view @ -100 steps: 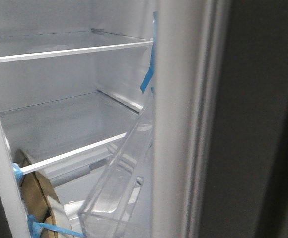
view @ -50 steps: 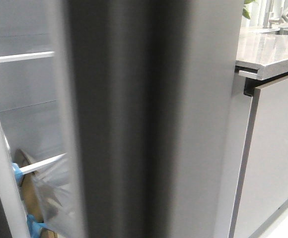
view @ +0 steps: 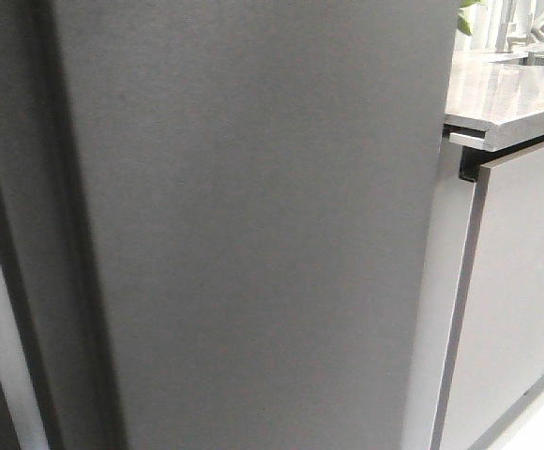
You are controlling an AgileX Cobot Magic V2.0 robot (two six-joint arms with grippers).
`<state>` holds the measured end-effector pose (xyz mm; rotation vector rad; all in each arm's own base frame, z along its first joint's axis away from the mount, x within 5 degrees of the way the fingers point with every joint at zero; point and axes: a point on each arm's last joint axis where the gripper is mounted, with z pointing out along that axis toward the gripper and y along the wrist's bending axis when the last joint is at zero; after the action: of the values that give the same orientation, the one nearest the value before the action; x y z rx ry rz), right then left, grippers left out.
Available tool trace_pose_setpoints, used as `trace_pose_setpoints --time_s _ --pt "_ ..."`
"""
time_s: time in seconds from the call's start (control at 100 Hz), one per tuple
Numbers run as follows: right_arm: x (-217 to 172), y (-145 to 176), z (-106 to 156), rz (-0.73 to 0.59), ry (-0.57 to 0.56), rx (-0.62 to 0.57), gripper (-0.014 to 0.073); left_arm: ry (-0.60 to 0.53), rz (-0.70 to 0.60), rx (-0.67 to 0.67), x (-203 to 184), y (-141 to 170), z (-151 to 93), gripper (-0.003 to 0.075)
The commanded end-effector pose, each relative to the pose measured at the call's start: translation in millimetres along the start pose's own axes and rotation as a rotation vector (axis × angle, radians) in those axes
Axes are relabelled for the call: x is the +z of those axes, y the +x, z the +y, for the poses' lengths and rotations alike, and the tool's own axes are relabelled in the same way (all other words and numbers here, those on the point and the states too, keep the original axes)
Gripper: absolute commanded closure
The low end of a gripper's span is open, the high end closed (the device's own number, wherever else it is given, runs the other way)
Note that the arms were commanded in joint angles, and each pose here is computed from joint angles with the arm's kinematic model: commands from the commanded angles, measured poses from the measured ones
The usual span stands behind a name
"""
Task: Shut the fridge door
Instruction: 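Keep pushing the door with both grippers until it shuts flush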
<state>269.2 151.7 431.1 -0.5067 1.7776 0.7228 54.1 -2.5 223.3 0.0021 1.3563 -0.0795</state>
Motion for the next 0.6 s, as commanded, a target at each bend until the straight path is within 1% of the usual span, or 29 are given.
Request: trace_pose_setpoints --time_s 0.0,0.3,0.59 --pt "11 -17 -5 -0.112 0.050 0.013 0.0639 -0.006 -0.048 -0.007 -1 5 1 0.0740" --pt "50 -13 -19 -0.065 0.050 -0.002 0.0639 -0.006 -0.048 -0.007 -1 5 1 0.0740" --pt "55 -10 -21 -0.053 0.049 -0.003 0.0639 -0.006 -0.048 -0.007 -1 5 1 0.0740"
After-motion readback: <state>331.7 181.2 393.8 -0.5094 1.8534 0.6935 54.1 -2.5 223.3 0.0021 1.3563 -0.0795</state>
